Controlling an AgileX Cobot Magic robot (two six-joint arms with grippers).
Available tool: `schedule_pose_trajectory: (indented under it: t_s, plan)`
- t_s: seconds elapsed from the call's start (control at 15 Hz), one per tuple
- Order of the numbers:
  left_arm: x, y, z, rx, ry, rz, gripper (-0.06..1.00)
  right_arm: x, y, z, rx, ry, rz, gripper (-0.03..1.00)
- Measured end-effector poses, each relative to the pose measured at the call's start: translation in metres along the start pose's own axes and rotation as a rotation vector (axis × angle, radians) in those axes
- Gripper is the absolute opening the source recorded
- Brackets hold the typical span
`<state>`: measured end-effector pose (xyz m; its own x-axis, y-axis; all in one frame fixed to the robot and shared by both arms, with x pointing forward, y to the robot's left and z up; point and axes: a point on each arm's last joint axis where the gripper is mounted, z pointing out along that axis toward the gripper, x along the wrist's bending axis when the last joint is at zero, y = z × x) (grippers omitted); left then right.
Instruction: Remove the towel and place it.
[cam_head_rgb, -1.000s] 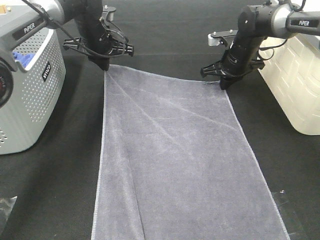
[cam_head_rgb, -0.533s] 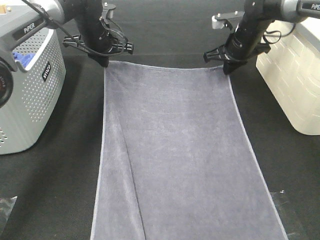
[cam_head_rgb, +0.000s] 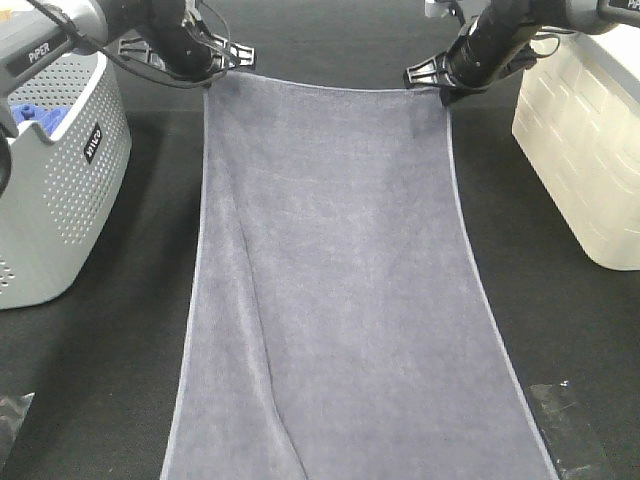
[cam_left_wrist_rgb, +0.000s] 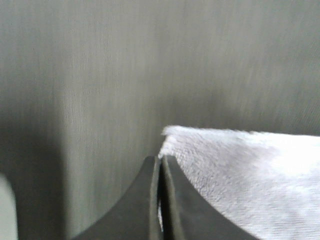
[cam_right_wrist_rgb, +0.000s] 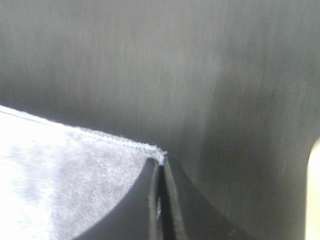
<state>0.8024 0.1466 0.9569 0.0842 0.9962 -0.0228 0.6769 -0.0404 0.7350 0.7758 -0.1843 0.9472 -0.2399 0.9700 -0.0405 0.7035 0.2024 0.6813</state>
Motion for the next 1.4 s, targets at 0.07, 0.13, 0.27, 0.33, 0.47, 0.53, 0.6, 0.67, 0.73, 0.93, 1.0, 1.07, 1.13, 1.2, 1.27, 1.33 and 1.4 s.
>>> schedule_pose_trajectory:
  t_s: [0.07, 0.13, 0.27, 0.33, 0.47, 0.53, 0.6, 0.67, 0.73, 0.93, 1.0, 1.07, 1.13, 1.2, 1.27, 1.33, 1.4]
  plan:
    - [0.0, 0.004, 0.0, -0.044, -0.012, 0.0, 0.0, 0.0, 0.003, 0.0, -0.031, -0.003, -0.003, 0.0]
    - [0.0, 0.007, 0.002, -0.082, -0.022, -0.002, 0.0, -0.001, 0.006, 0.0, -0.067, -0.01, -0.012, 0.0]
    - [-0.001, 0.009, 0.006, -0.143, -0.037, 0.006, 0.0, -0.003, 0.012, -0.001, -0.13, -0.031, -0.046, 0.0]
    - [-0.002, 0.009, 0.009, -0.168, -0.044, 0.01, 0.0, -0.003, 0.014, -0.001, -0.159, -0.043, -0.069, 0.0]
    - [-0.003, 0.005, 0.017, -0.197, -0.051, 0.019, 0.0, -0.004, 0.019, -0.002, -0.209, -0.058, -0.099, 0.0]
    - [-0.003, 0.004, 0.02, -0.217, -0.054, 0.027, 0.0, -0.004, 0.021, -0.003, -0.233, -0.062, -0.109, 0.0]
    - [-0.003, 0.004, 0.023, -0.237, -0.056, 0.038, 0.0, -0.004, 0.023, -0.003, -0.256, -0.064, -0.114, 0.0]
    - [-0.004, 0.004, 0.025, -0.265, -0.06, 0.049, 0.0, -0.004, 0.025, -0.004, -0.279, -0.066, -0.119, 0.0]
    - [-0.004, 0.004, 0.026, -0.289, -0.063, 0.059, 0.0, -0.005, 0.027, -0.004, -0.299, -0.071, -0.132, 0.0]
    - [-0.008, 0.006, 0.03, -0.383, -0.092, 0.075, 0.0, -0.004, 0.033, -0.006, -0.37, -0.08, -0.161, 0.0]
    - [-0.008, 0.006, 0.032, -0.4, -0.099, 0.077, 0.0, -0.004, 0.035, -0.007, -0.392, -0.08, -0.165, 0.0]
    - [-0.009, 0.005, 0.033, -0.413, -0.104, 0.078, 0.0, -0.004, 0.034, -0.004, -0.408, -0.078, -0.166, 0.0]
    - [-0.009, 0.004, 0.036, -0.424, -0.109, 0.079, 0.0, -0.003, 0.033, 0.0, -0.417, -0.076, -0.169, 0.0]
    - [-0.009, 0.002, 0.038, -0.441, -0.116, 0.081, 0.0, -0.003, 0.028, 0.007, -0.416, -0.073, -0.17, 0.0]
    - [-0.008, 0.0, 0.042, -0.456, -0.122, 0.081, 0.0, -0.002, 0.023, 0.015, -0.417, -0.07, -0.171, 0.0]
    - [-0.004, -0.003, 0.048, -0.474, -0.125, 0.077, 0.0, -0.001, 0.017, 0.025, -0.427, -0.065, -0.173, 0.0]
    - [0.001, -0.009, 0.056, -0.475, -0.123, 0.074, 0.0, 0.0, 0.014, 0.031, -0.44, -0.061, -0.174, 0.0]
